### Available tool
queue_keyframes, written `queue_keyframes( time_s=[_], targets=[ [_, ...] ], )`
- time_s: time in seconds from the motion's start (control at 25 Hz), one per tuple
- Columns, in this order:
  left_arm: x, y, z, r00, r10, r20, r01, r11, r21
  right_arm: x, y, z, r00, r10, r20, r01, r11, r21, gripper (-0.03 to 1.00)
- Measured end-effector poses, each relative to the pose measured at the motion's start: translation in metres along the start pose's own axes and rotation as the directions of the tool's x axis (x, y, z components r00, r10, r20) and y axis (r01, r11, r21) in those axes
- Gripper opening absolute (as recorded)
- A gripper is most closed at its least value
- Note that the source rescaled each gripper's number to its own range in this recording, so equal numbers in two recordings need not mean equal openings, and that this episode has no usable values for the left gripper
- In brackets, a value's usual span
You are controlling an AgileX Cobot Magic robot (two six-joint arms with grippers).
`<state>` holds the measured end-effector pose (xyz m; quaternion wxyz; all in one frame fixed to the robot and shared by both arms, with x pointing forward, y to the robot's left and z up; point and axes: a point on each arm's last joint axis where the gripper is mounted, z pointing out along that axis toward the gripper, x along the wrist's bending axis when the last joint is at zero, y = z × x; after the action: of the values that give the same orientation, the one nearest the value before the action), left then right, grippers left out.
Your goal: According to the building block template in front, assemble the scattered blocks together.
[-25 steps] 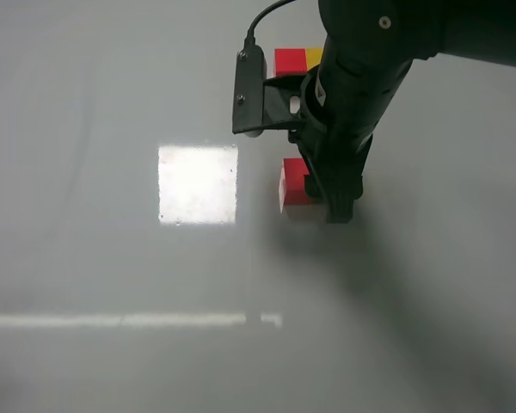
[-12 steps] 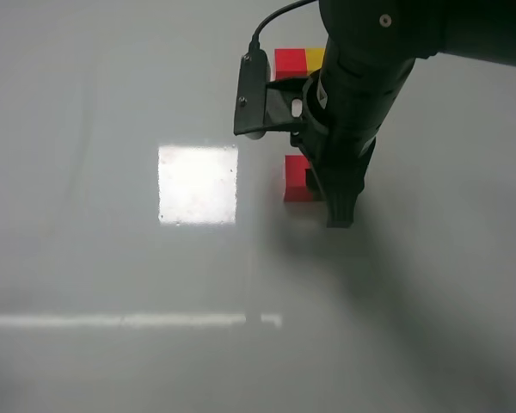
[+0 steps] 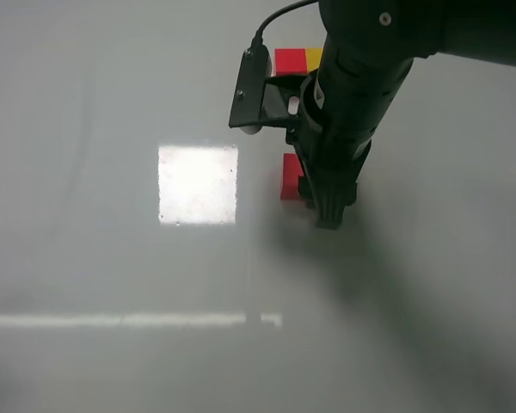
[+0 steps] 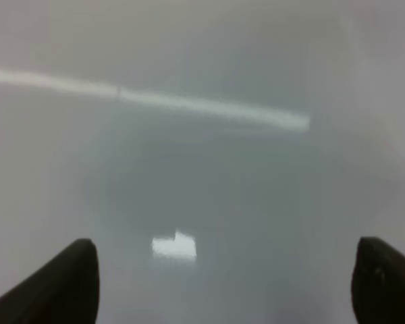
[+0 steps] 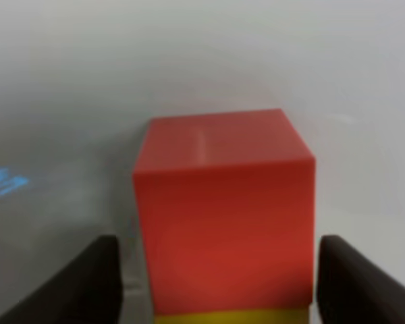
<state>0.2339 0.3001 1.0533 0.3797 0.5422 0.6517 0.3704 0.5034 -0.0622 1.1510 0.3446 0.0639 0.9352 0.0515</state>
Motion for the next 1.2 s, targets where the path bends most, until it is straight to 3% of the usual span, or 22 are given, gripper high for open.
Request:
queue_keyframes(
  time_s=[0.08,0.2,0.4,0.56,0.64,0.72,0.92,1.04,1.2],
  targets=[
    [0.0,0.0,0.0,1.0,0.0,0.0,0.0,1.0,0.0,0.0,-0.001,-0.002,1.0,0.004,0.001,-0.004,1.0,-0.004,0.62],
    [0.0,0.0,0.0,1.0,0.0,0.0,0.0,1.0,0.0,-0.002,-0.004,-0.013,0.999,0.033,0.0,-0.033,0.999,-0.033,0.72],
    [0.0,0.0,0.0,1.0,0.0,0.0,0.0,1.0,0.0,-0.008,-0.022,-0.051,0.986,0.168,-0.009,-0.168,0.981,-0.094,0.74],
    [0.0,0.0,0.0,1.0,0.0,0.0,0.0,1.0,0.0,-0.017,-0.048,-0.087,0.935,0.354,-0.006,-0.351,0.923,-0.158,0.74],
    [0.0,0.0,0.0,1.0,0.0,0.0,0.0,1.0,0.0,-0.027,-0.071,-0.102,0.874,0.486,-0.011,-0.48,0.859,-0.179,0.75],
    [0.0,0.0,0.0,1.0,0.0,0.0,0.0,1.0,0.0,-0.04,-0.1,-0.109,0.78,0.626,0.016,-0.615,0.771,-0.168,0.75],
    [0.0,0.0,0.0,1.0,0.0,0.0,0.0,1.0,0.0,-0.06,-0.174,-0.119,0.489,0.866,0.106,-0.855,0.5,-0.135,0.75],
    [0.0,0.0,0.0,1.0,0.0,0.0,0.0,1.0,0.0,-0.048,-0.212,-0.113,0.352,0.922,0.164,-0.927,0.367,-0.076,0.75],
    [0.0,0.0,0.0,1.0,0.0,0.0,0.0,1.0,0.0,-0.002,-0.245,-0.096,0.233,0.949,0.215,-0.972,0.236,0.009,0.74]
  ],
)
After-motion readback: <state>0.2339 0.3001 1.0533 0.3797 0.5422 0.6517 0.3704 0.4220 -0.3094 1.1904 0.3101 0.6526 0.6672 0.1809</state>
